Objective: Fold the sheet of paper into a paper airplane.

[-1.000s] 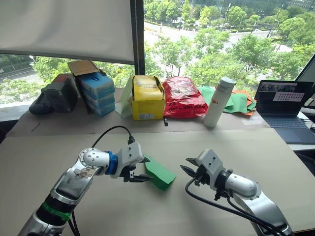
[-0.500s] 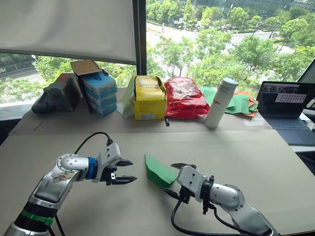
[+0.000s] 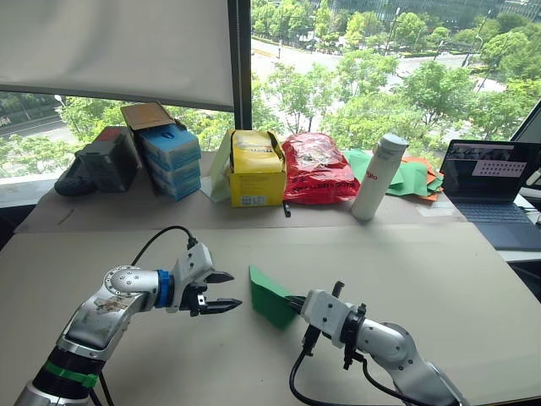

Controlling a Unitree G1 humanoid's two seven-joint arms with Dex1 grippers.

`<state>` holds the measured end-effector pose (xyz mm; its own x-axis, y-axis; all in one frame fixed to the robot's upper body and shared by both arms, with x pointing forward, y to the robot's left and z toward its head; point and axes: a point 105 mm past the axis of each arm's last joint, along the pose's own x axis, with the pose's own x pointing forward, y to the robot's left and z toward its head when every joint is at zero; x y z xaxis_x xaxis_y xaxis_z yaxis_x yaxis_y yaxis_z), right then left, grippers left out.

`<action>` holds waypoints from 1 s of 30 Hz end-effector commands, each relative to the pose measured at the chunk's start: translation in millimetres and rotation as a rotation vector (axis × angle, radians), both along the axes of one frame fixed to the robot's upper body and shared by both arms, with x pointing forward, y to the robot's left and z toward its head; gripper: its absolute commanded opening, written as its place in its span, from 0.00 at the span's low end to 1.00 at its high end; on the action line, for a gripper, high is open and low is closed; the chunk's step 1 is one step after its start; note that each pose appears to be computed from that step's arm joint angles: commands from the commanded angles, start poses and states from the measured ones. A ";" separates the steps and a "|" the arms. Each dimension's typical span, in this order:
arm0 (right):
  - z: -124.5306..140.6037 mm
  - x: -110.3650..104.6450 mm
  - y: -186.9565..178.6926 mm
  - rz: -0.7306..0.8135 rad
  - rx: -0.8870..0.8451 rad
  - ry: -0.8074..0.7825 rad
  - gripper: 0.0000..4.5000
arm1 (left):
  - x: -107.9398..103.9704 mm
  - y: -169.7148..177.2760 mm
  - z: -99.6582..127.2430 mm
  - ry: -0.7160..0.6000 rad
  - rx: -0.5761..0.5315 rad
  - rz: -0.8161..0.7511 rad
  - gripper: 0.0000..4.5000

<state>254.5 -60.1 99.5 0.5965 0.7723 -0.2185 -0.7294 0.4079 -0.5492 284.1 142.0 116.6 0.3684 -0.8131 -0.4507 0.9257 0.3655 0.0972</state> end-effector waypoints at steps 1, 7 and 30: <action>9.7 -1.5 0.7 0.055 0.004 -0.035 0.02 | 1.5 -2.9 5.2 -0.035 -0.011 -0.004 0.72; 12.7 -1.9 0.3 0.249 -0.081 -0.103 0.02 | 6.9 -2.2 8.7 -0.017 -0.078 0.017 0.72; 19.7 38.4 -20.0 0.676 -0.289 -0.310 0.02 | -10.9 15.4 6.6 0.131 -0.216 0.000 0.72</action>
<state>293.0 -82.0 112.4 0.0986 0.9202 -0.3787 -0.6038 -0.2472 -0.7578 274.6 158.6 113.0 0.3183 -0.8896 -0.3276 0.9172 0.3764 -0.1310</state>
